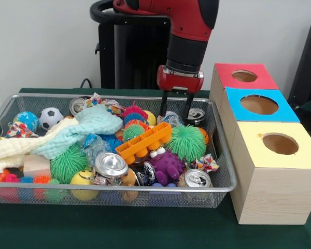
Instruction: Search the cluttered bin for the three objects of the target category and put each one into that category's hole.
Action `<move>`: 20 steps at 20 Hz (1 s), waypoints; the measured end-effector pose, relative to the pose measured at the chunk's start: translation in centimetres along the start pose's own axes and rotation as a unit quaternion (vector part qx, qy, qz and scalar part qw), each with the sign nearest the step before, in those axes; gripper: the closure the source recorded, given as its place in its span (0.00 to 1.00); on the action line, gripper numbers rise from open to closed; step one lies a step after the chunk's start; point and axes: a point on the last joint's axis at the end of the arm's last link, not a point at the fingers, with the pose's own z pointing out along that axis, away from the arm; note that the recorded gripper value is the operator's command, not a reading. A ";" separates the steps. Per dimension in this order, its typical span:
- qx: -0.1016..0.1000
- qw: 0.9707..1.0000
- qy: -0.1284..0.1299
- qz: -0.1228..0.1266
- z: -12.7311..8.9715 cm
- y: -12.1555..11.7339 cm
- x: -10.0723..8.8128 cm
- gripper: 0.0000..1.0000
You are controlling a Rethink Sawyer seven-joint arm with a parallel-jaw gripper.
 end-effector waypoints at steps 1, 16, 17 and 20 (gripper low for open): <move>0.000 1.000 -0.002 0.000 0.0 0.0 0.0 0.00; 0.013 0.997 -0.077 -0.007 2.7 0.4 0.1 0.00; 0.014 0.997 -0.078 -0.007 2.7 0.4 0.1 0.00; 0.015 0.997 -0.080 -0.007 2.7 0.4 0.1 0.00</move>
